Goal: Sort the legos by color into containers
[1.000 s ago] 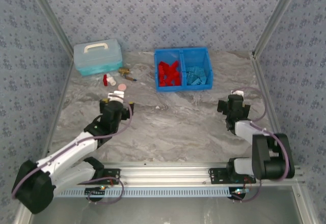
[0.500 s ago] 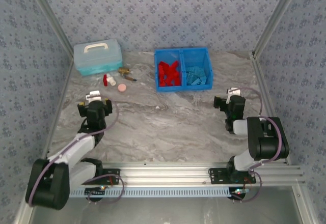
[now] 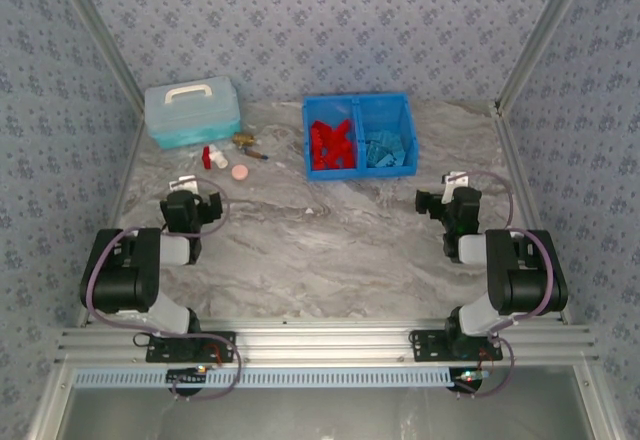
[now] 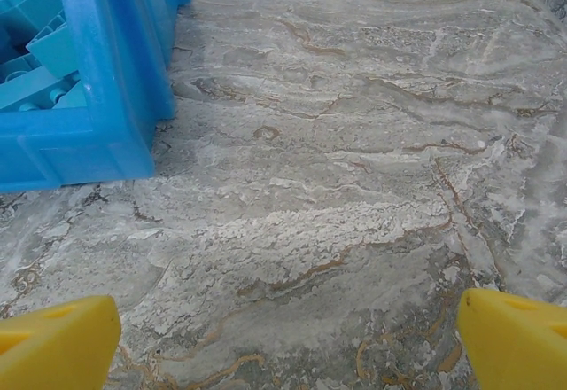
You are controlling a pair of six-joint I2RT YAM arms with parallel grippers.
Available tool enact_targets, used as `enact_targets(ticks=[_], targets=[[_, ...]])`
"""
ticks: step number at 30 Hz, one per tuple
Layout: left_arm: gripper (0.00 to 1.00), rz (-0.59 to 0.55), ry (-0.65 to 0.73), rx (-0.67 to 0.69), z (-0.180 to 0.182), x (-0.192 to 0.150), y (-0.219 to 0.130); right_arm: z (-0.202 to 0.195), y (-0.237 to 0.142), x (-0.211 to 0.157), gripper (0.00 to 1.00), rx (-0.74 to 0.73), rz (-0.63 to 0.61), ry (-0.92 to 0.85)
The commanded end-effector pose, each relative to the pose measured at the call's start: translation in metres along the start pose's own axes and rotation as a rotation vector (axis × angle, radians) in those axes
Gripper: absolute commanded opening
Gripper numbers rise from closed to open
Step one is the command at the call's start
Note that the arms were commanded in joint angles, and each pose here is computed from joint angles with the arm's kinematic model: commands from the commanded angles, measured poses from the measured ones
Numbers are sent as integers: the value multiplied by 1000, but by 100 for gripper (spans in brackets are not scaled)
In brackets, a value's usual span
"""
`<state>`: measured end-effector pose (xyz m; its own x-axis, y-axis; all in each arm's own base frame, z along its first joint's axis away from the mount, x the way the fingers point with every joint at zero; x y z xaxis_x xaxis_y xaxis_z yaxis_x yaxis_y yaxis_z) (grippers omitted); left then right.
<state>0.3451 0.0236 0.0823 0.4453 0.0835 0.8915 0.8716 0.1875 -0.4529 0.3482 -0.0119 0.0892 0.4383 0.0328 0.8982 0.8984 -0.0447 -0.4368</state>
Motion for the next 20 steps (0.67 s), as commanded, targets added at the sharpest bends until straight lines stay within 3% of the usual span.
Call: enact_targets(ticks=[1,20], targets=[[99,-100,-3,-58,-9,26,1,-2,2,11,100,1,-33,-11],[99,-86,-3,-59,-9,25,1,-2,1,12,100,7,-35,-8]])
Point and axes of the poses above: each hand's point on the last joint's axis, 136 mm out from that joint toward the fingers, its own y axis out along the fingers, its own z axis along the line the jaws close on, x = y × z, the point moved 4 cm from there along -y, back along the fingers, and after that the axes turned 2 degrees about -y, right-handed, at the moved point
